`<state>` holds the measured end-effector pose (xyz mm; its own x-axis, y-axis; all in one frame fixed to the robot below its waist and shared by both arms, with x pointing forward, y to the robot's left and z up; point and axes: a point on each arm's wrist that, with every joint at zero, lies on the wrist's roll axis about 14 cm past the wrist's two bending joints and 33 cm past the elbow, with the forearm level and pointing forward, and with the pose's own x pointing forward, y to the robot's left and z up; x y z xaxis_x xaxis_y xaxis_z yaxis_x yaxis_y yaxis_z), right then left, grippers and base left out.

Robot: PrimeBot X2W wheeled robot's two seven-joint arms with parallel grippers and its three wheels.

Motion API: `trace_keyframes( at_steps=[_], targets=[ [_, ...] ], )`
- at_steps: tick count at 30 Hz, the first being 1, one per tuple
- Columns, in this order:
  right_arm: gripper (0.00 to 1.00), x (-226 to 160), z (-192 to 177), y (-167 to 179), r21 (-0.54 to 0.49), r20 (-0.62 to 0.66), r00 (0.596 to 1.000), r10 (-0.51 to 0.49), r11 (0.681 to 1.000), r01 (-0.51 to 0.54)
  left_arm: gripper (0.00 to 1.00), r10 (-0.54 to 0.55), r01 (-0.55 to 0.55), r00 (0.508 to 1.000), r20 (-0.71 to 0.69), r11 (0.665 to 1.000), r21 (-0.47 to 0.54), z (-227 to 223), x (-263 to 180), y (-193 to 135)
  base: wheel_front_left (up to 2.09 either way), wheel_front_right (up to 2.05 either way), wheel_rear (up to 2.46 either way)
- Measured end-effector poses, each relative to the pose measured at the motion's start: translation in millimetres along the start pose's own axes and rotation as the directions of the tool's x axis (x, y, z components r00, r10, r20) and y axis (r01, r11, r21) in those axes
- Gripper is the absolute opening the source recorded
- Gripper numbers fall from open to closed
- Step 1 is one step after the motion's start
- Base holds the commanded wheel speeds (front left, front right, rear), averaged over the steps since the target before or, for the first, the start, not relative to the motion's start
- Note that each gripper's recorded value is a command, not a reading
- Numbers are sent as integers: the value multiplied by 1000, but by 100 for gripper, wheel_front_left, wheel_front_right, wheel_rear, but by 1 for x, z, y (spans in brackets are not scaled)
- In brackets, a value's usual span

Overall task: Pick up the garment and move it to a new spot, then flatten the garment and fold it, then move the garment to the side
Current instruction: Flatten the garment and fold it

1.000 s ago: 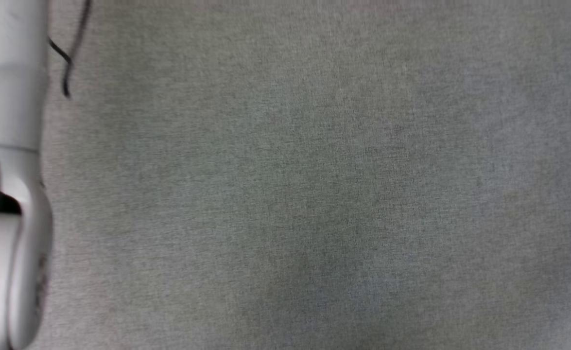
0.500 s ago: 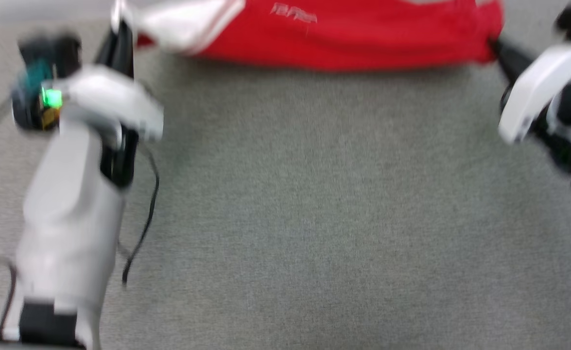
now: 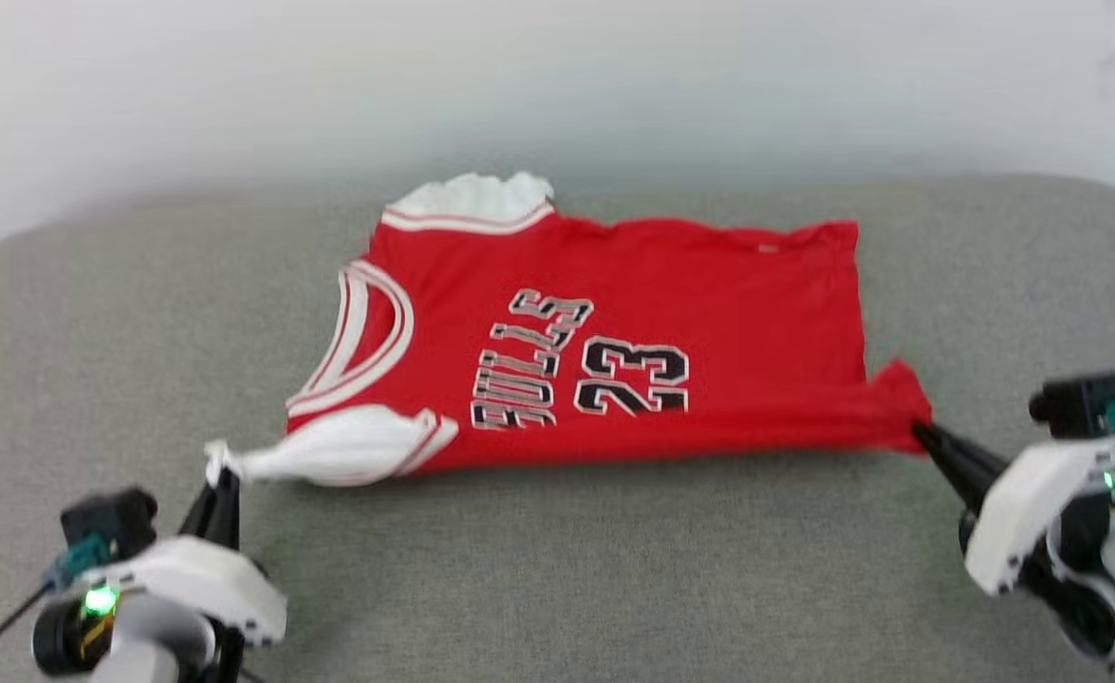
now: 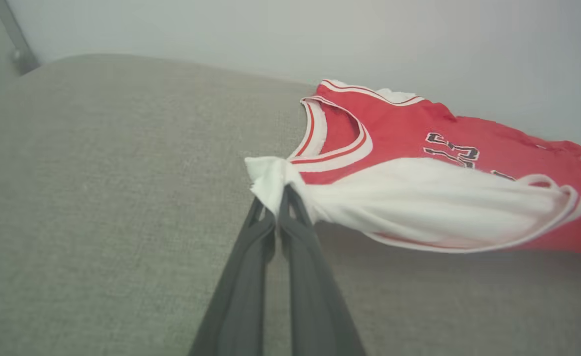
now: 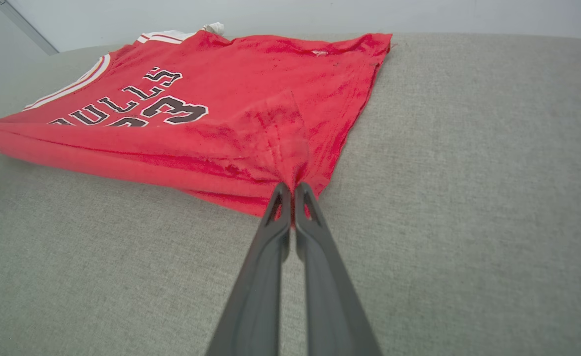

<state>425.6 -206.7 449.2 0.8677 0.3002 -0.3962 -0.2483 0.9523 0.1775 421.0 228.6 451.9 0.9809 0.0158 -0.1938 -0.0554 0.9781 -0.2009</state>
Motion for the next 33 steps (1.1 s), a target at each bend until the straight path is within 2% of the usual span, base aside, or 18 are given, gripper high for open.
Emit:
trace_keyframes(
  at_steps=[8,12,14,18,24,29,33],
  targets=[
    [0,-50,-52,7,107,-56,998,4,994,2,0,54,-57,997,-59,998,-40,-4,-73,12,0,0,0],
    [0,-67,-75,13,144,-118,993,18,990,-1,0,47,-51,997,-68,997,-51,6,-93,5,0,0,0],
    [0,-72,-75,12,145,-120,993,14,989,3,0,30,-33,998,-58,998,-48,15,-96,-3,0,0,0],
    [0,-70,-59,10,130,-100,995,8,992,5,0,-16,14,999,-41,999,-37,26,-92,-20,0,0,0],
    [0,-56,-43,10,120,-107,994,-9,993,22,0,-74,73,997,-16,997,-18,38,-60,-43,0,0,0],
    [0,-37,-42,14,120,-149,989,-2,993,20,0,-100,99,992,-75,995,-21,21,-35,-51,0,0,0],
    [0,-24,-57,23,141,-212,977,23,990,7,0,-98,95,983,-158,995,-30,-6,-20,-49,0,0,0]
  ],
)
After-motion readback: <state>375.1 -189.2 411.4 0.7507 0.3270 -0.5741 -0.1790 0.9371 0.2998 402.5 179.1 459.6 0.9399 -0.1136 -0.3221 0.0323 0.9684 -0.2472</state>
